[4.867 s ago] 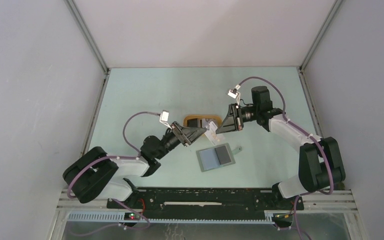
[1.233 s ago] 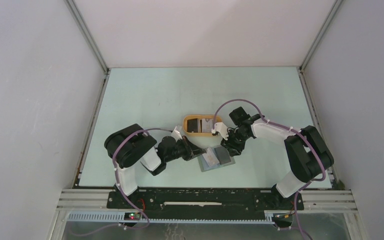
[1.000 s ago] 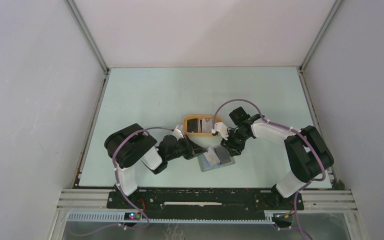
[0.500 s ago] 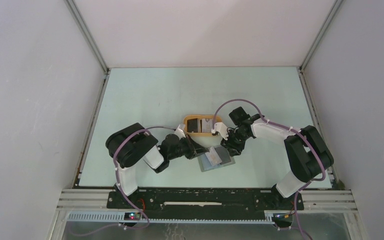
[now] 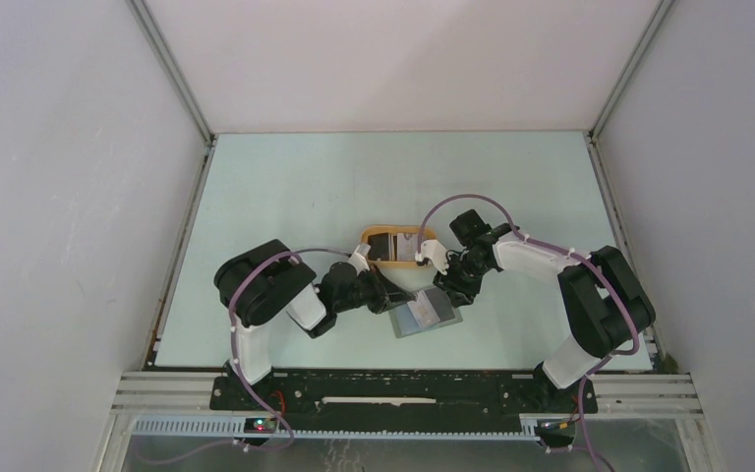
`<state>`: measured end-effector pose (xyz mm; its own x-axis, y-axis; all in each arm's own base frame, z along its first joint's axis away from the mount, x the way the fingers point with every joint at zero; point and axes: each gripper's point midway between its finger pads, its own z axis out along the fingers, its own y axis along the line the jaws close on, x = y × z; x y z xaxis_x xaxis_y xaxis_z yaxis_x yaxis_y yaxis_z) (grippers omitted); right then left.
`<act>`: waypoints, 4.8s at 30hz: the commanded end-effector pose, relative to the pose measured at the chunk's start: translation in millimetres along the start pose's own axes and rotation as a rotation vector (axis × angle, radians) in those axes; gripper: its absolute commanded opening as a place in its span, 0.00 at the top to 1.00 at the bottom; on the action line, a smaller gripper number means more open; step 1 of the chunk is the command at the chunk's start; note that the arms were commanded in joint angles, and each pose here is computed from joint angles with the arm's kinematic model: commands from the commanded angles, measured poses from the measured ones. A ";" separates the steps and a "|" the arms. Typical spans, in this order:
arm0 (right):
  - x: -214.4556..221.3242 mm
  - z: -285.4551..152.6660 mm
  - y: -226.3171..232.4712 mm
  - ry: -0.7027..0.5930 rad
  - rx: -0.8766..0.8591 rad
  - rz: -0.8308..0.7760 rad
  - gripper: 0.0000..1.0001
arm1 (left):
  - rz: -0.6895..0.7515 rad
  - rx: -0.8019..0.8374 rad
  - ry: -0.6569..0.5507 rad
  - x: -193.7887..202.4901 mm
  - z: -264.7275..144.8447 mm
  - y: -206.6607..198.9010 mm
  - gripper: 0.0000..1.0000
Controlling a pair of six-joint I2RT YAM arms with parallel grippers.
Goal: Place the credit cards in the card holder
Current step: Insert the credit card into the card holder.
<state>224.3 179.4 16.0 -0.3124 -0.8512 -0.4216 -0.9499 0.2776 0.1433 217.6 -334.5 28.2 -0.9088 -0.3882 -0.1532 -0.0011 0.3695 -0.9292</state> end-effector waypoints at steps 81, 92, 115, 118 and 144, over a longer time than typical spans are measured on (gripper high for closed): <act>-94.1 34.5 71.0 -0.085 0.087 -0.400 0.99 | -0.015 -0.052 0.097 8.3 15.4 4.8 0.78; -75.0 31.6 62.6 -0.026 0.112 -0.404 0.99 | -0.016 -0.058 0.100 8.7 15.3 6.2 0.75; -35.7 6.3 19.7 0.011 0.170 -0.263 0.99 | -0.018 -0.075 0.099 9.0 14.1 9.6 0.71; -40.4 -1.2 23.6 -0.033 0.145 -0.247 0.98 | -0.012 -0.069 0.096 8.3 13.8 7.2 0.71; -117.2 -178.8 -10.2 -0.636 0.064 0.040 0.70 | 0.576 -0.210 -0.161 -49.7 -83.2 -70.1 0.63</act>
<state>260.5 190.8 171.1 -0.3044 -0.4971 -0.8126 -0.9271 0.3505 0.1329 213.1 -303.8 116.1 -0.8230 -0.3116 -0.4750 0.2801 0.5050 -0.8164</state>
